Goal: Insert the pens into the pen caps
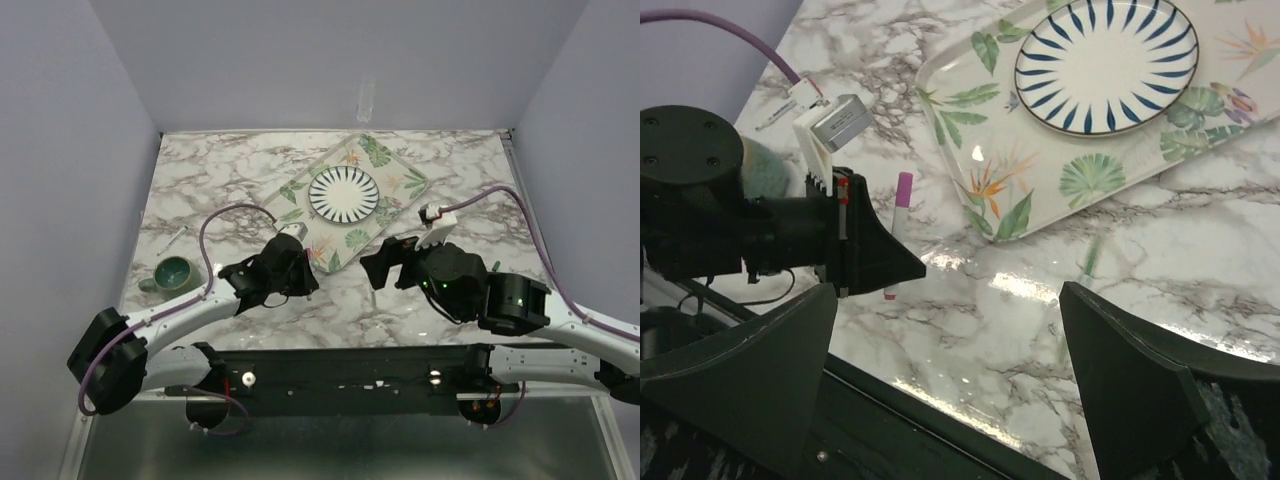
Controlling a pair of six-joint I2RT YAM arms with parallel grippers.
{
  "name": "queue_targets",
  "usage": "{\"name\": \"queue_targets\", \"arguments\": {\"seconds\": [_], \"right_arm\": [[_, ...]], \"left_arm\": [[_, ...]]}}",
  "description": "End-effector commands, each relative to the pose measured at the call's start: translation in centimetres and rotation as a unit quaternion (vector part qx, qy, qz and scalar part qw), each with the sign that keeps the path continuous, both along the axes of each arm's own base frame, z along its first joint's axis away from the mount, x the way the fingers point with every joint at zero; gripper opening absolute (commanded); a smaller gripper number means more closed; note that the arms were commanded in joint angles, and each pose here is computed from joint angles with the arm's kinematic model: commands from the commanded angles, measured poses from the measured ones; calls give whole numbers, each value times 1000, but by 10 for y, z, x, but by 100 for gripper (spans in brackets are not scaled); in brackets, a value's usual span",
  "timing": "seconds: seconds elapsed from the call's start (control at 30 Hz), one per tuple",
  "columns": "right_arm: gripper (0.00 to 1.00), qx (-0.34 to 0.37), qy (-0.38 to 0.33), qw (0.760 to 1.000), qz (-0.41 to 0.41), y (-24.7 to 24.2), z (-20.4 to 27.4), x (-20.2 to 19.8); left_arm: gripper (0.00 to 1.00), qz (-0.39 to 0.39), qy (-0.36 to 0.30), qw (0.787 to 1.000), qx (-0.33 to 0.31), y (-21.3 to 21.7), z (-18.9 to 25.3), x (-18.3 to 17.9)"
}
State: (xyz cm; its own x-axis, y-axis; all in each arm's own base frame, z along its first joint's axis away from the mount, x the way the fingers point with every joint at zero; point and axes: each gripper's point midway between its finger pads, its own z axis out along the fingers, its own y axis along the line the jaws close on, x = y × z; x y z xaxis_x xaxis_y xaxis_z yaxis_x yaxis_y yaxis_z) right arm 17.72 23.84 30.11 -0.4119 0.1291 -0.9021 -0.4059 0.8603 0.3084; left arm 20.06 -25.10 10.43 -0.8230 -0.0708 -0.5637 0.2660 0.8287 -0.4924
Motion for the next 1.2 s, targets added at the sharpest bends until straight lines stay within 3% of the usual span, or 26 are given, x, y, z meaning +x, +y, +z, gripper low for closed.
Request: {"name": "queue_targets", "arguments": {"seconds": [0.0,0.27,0.43,0.5,0.7,0.97,1.0,1.03,1.17], "right_arm": [[100,-7,21,998,-53,-30,-12,0],[100,-31,35,996,-73,-41,-32,-1],[100,-34,44,996,-69,-41,-39,-3],[97,-34,49,996,-66,-40,-44,-5],[90,-36,63,996,-59,-38,-62,-8],[81,-49,84,993,-68,-35,-79,-8],[81,-62,93,991,-73,-39,-85,-9],[81,-69,103,989,-81,-43,-90,-9],[79,-73,162,974,-139,-69,-120,3]], "left_arm": [[5,116,63,991,7,13,-36,6],[8,156,148,974,68,25,-85,-9],[27,171,169,967,81,36,-91,-21],[36,175,170,967,75,37,-89,-24],[45,166,162,970,69,34,-76,-33],[51,141,98,982,78,38,-42,-22],[55,133,82,986,66,33,-25,-16],[70,126,75,987,71,35,-17,-16],[94,85,-29,995,46,34,55,0]]}}
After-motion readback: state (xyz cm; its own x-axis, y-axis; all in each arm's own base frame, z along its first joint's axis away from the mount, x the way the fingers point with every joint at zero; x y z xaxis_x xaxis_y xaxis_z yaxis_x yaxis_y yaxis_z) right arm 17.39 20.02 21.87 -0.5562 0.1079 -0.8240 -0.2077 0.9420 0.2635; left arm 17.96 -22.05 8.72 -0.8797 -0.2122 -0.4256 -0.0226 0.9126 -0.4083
